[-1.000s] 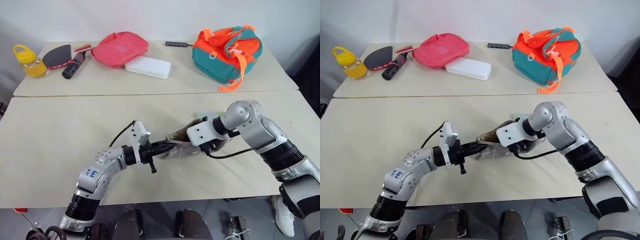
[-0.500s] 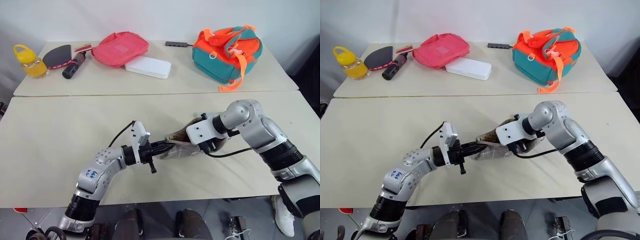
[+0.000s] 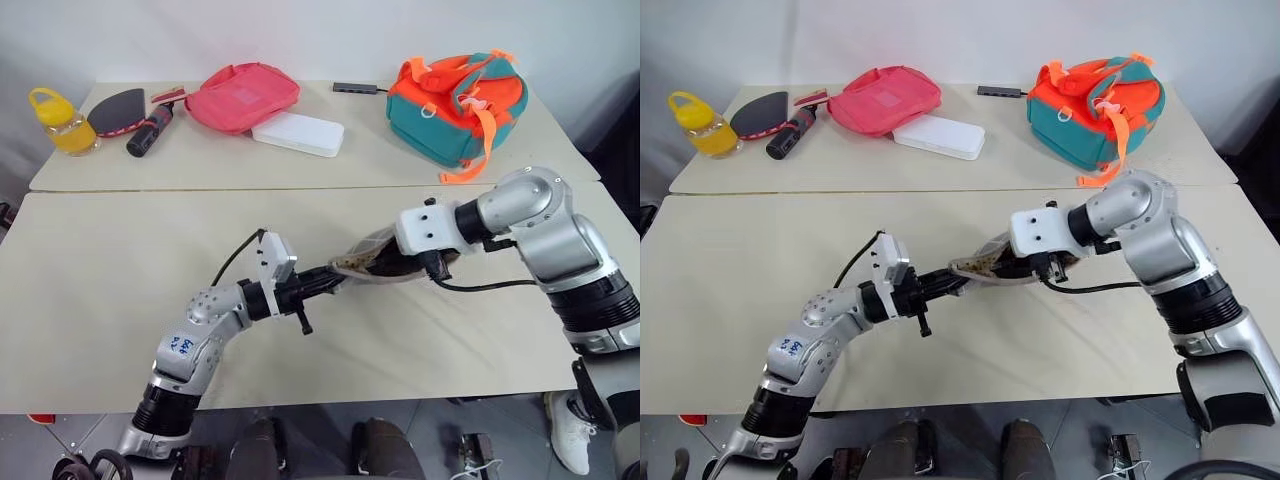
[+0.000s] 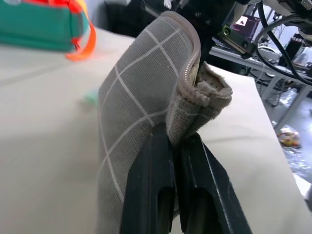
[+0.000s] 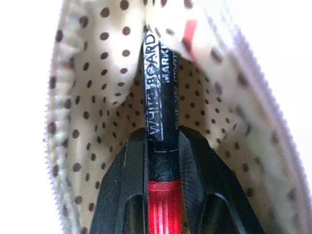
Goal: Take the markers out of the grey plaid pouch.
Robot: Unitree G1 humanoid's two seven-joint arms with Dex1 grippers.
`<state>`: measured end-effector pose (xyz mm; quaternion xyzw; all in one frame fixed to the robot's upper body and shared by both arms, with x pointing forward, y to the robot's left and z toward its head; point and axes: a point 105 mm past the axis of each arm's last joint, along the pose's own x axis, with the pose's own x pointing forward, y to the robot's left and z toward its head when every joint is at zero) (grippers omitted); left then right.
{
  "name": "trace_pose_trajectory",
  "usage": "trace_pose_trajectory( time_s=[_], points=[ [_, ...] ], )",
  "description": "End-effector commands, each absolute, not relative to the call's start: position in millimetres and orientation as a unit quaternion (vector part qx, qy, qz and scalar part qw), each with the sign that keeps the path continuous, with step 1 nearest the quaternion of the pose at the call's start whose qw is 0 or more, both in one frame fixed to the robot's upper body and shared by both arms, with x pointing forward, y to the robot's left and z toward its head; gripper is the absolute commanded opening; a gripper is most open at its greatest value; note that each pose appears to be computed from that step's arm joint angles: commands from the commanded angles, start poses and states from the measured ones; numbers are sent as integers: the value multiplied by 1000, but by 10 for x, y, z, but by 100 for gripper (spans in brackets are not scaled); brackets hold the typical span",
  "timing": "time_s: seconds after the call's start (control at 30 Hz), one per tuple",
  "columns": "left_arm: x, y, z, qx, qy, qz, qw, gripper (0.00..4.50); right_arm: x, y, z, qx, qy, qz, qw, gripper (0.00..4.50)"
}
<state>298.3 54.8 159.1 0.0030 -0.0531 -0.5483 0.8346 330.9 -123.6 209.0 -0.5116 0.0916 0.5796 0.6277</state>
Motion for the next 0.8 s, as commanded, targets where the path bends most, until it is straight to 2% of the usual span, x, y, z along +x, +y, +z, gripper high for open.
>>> trace_pose_trajectory(
  time_s=[0.03,0.27,0.37,0.47,0.67,0.8],
  points=[
    [3161,791,1590,28,-58,-498,865,0,3220,-1285,2321,-504,57,581,637,50],
    [3204,904,1558,65,-60,-492,866,0,3200,-1201,2501,-467,13,590,658,50],
    [3176,856,1587,68,-72,-498,862,0,3242,-1085,2628,-439,-32,588,679,50],
    [3177,891,1613,79,-80,-490,864,0,3244,-1106,2658,-434,-31,587,683,50],
    [3249,1406,1792,135,-95,-433,886,0,3212,-1170,2929,-384,-55,579,717,50],
    [3304,1892,1970,189,-112,-358,907,0,3310,-1329,2812,-375,-32,549,746,50]
  ],
)
